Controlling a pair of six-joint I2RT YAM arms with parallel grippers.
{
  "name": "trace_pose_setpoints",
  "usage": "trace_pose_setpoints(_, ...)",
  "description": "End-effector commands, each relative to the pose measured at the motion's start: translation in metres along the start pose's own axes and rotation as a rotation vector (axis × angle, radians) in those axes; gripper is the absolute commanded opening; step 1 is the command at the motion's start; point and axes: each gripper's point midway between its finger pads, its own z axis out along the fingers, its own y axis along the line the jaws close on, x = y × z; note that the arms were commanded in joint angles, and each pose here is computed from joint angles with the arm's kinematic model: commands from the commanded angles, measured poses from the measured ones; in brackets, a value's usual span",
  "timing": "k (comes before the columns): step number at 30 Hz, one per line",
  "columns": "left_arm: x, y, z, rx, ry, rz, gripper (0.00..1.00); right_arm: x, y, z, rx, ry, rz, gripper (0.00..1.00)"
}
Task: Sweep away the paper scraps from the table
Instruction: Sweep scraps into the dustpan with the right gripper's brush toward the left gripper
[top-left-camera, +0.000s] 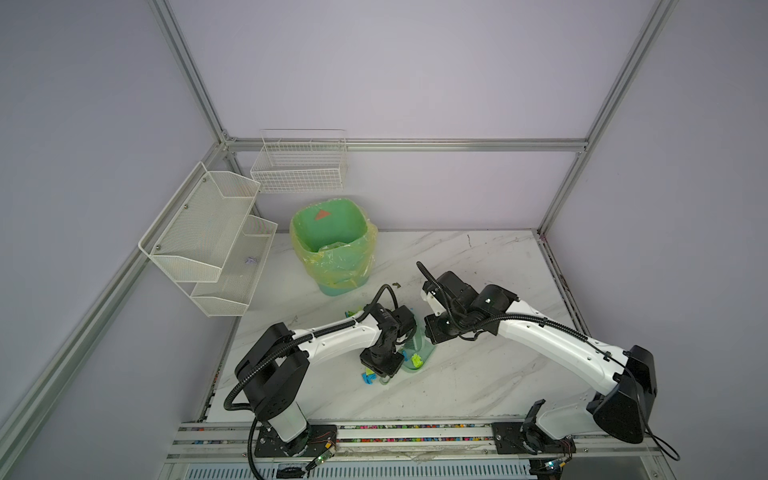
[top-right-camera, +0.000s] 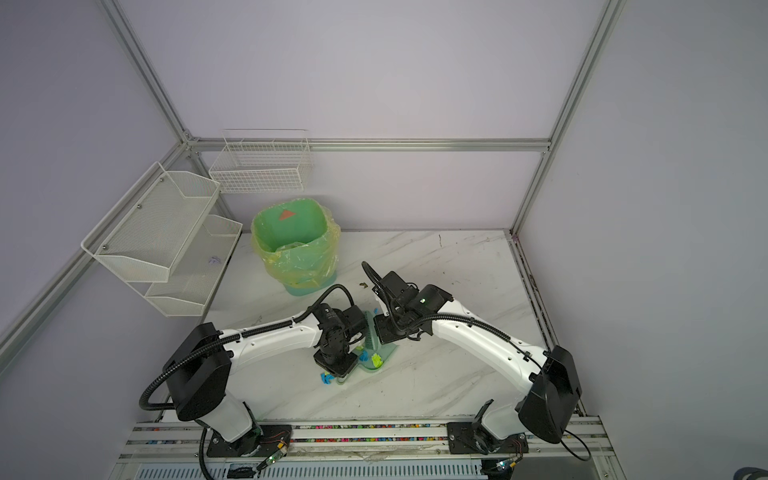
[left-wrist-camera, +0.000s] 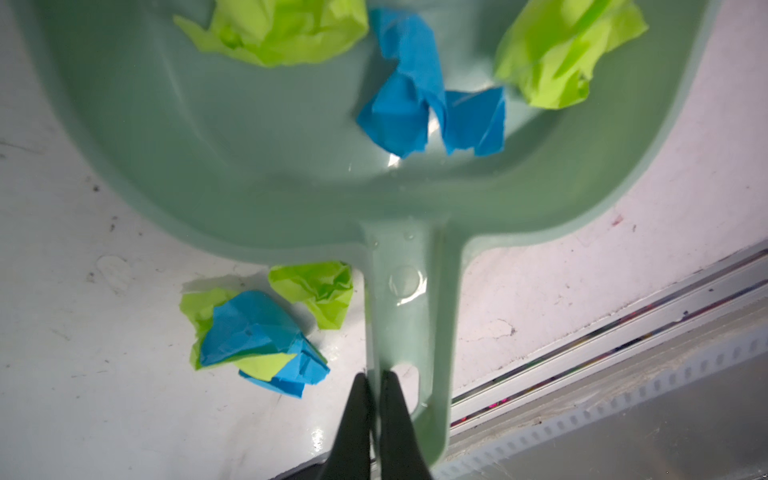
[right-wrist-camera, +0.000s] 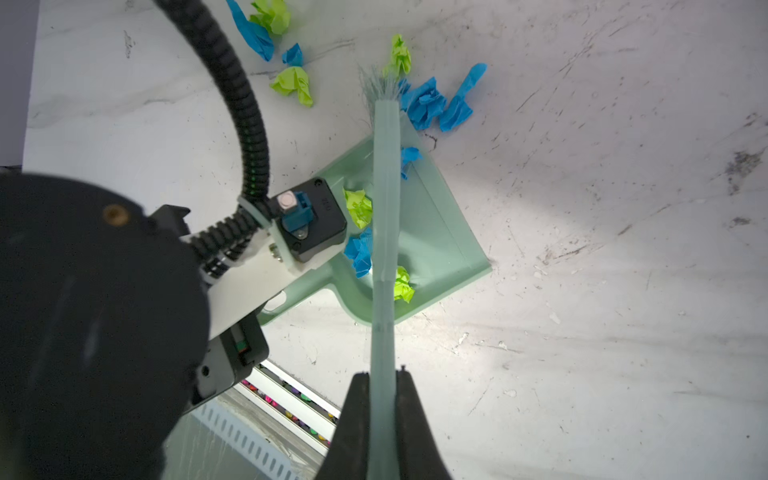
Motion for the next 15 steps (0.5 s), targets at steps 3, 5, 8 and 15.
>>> trace_pose_setpoints(3, -0.015, -0.006, -0.016, 0.013, -0.072, -0.004, 0.0, -0.022, -0.013, -0.025, 0.087, -0.11, 0.08, 0.0)
trace_pose_setpoints(5, -0.014, -0.005, -0.016, 0.012, -0.074, -0.005, 0.0, -0.027, -0.023, -0.029, 0.139, -0.133, 0.099, 0.0)
trace_pose_setpoints(8, -0.014, -0.006, -0.016, 0.017, -0.086, -0.001, 0.0, -0.036, -0.035, -0.034, 0.203, -0.173, 0.12, 0.0)
trace_pose_setpoints(15, -0.012, -0.002, -0.01, -0.001, -0.084, -0.003, 0.0, -0.076, -0.037, -0.008, 0.27, -0.249, 0.061, 0.0)
